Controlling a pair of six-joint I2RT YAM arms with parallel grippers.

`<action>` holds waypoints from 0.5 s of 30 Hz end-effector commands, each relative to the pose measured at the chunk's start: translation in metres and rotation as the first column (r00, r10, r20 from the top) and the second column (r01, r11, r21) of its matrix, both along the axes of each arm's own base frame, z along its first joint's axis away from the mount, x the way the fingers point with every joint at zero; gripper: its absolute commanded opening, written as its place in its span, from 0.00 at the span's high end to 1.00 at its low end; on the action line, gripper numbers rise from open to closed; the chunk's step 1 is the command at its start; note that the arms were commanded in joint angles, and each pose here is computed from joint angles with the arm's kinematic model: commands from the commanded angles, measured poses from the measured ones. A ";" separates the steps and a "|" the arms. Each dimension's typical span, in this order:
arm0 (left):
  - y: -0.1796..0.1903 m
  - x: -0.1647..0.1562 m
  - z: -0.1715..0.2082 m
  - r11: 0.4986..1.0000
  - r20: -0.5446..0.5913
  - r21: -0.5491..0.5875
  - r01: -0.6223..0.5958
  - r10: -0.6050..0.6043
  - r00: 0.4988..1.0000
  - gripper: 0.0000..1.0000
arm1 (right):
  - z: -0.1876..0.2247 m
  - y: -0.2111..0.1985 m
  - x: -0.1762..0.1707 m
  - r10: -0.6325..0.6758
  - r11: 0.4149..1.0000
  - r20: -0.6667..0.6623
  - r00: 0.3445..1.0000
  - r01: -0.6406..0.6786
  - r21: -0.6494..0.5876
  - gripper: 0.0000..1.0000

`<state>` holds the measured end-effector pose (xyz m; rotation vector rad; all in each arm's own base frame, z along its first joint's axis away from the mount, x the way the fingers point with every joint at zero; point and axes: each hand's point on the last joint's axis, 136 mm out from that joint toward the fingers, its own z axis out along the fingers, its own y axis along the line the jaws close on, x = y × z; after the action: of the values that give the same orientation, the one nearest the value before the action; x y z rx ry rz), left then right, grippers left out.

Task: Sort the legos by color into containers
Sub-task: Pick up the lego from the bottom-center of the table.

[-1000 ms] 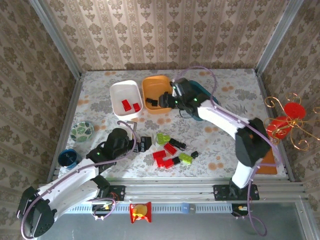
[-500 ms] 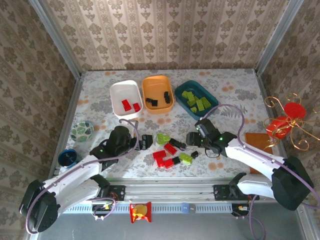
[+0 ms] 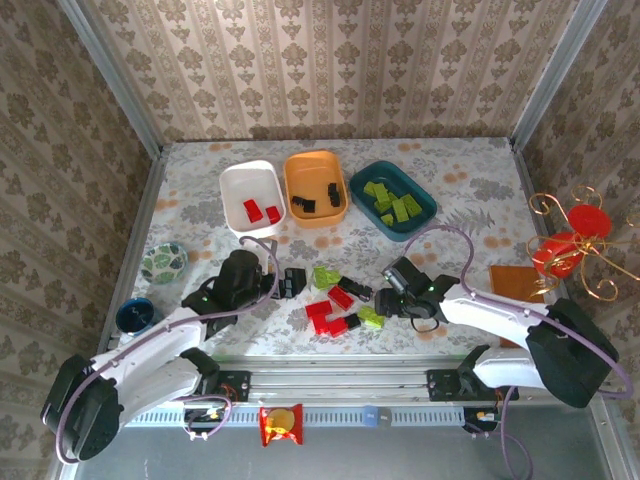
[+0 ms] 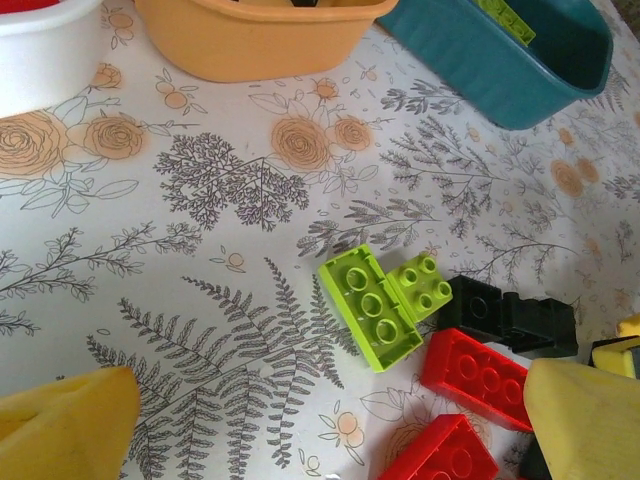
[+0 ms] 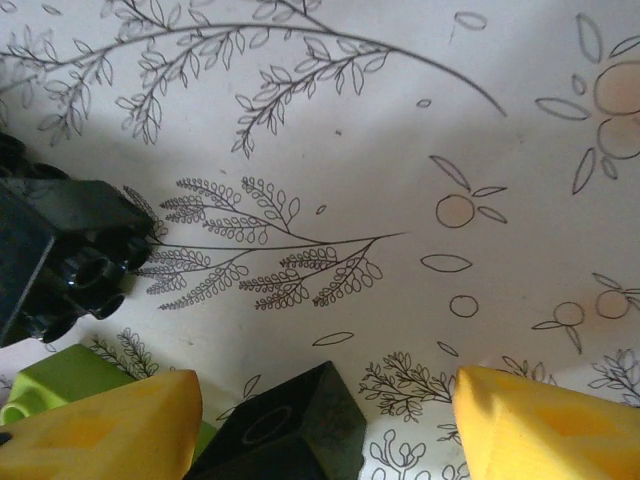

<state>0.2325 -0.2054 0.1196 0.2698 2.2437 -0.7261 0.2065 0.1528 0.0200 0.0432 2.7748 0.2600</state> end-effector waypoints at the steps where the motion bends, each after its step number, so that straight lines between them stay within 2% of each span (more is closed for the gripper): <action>1: -0.003 0.001 0.000 1.000 -0.013 -0.028 0.000 0.000 1.000 0.00 | 0.002 0.007 0.002 0.026 1.000 0.006 1.000 -0.026 0.000 0.33; 5: -0.003 0.001 -0.002 1.000 -0.020 -0.025 0.000 -0.001 1.000 0.00 | -0.001 0.006 0.000 0.036 0.999 -0.006 0.999 -0.036 -0.020 0.39; 15: -0.004 0.004 -0.003 1.000 -0.026 -0.023 0.000 0.000 1.000 0.00 | 0.019 0.006 0.002 0.056 0.998 0.047 0.997 -0.056 -0.011 0.68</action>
<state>0.2337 -0.2063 0.1121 0.2705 2.2695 -0.7266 0.2052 0.1564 0.0238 -0.0136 2.7637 0.2530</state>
